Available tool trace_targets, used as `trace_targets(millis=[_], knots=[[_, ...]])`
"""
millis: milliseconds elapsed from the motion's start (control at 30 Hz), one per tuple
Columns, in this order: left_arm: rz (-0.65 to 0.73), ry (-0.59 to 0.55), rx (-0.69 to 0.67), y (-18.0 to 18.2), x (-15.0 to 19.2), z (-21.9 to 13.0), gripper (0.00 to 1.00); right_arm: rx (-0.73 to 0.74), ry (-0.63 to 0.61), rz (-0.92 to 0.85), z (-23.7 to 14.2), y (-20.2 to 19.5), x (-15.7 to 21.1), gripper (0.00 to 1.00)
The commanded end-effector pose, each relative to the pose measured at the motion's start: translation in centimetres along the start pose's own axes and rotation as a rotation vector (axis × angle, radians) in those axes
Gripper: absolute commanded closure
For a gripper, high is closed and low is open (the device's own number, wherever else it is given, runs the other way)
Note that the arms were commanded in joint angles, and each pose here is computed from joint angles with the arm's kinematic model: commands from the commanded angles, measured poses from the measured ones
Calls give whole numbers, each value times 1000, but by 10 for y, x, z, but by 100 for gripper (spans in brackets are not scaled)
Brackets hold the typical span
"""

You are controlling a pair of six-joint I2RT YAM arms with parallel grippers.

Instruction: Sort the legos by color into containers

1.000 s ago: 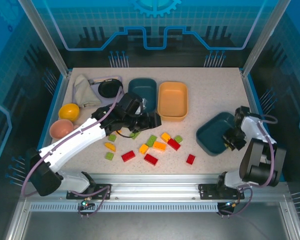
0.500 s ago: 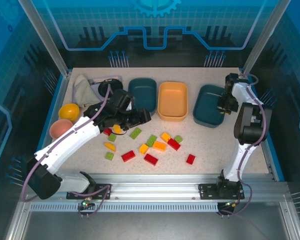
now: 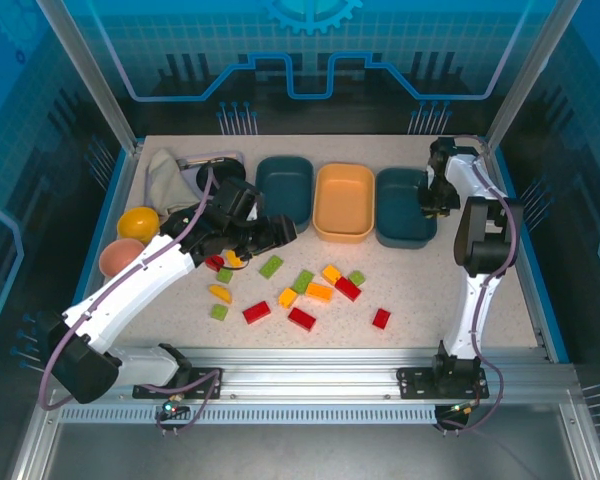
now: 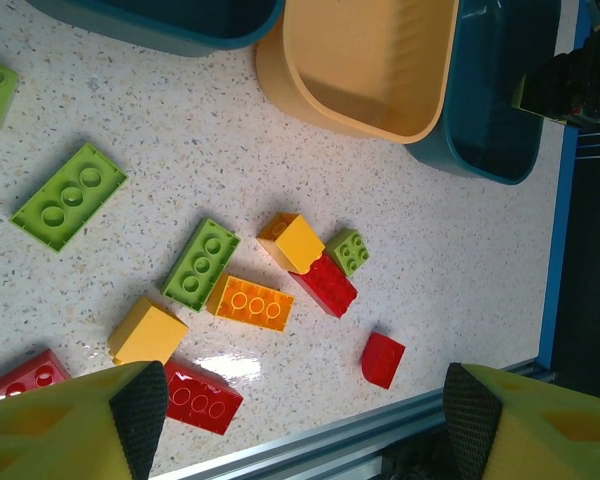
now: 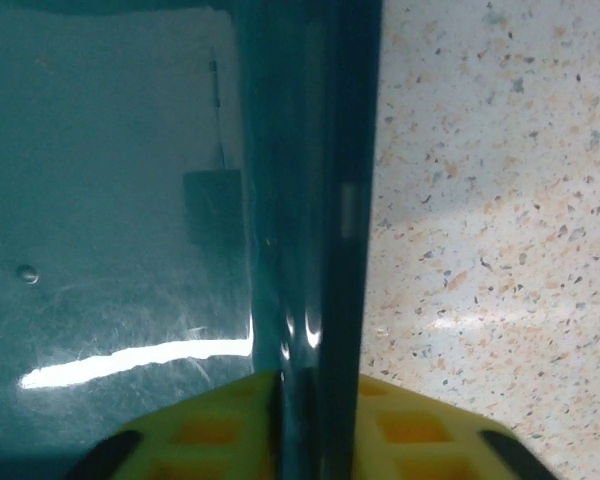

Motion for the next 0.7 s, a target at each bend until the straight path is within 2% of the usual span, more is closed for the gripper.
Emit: trace_targets(millis=[0,133,233,333,467,567,667], knots=[[7,3,-33,4,0,0,24,39,-19,4,-9,2,2,66],[12,-13,-20,1,-3,-4,23,22,-162,82,-66,-4,5,48],[23,-25,-6,0,-2,-9,22,-3,-255,164,-112,-3,25,42],[47,-26,17,1,3,-13,18,-46,-279,254,-141,5,67,40],[89,-28,85,7,17,-20,6,-89,-205,309,-146,27,152,29],[104,4,150,13,32,-19,5,-139,-78,322,-126,35,213,22],[102,43,186,22,50,-16,4,-152,47,357,-97,35,257,20]])
Point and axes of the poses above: each hand's point on the last joint's axis, 136 mm out from that joint toward the fingers, its own z axis out along the fingers, its own y axis along the line the jaws close on, x = y × z, the point moved 10 cm from there along -z, back along the fingers, and after that the axes turned 11 degrees about z, right-handed, at the moved point
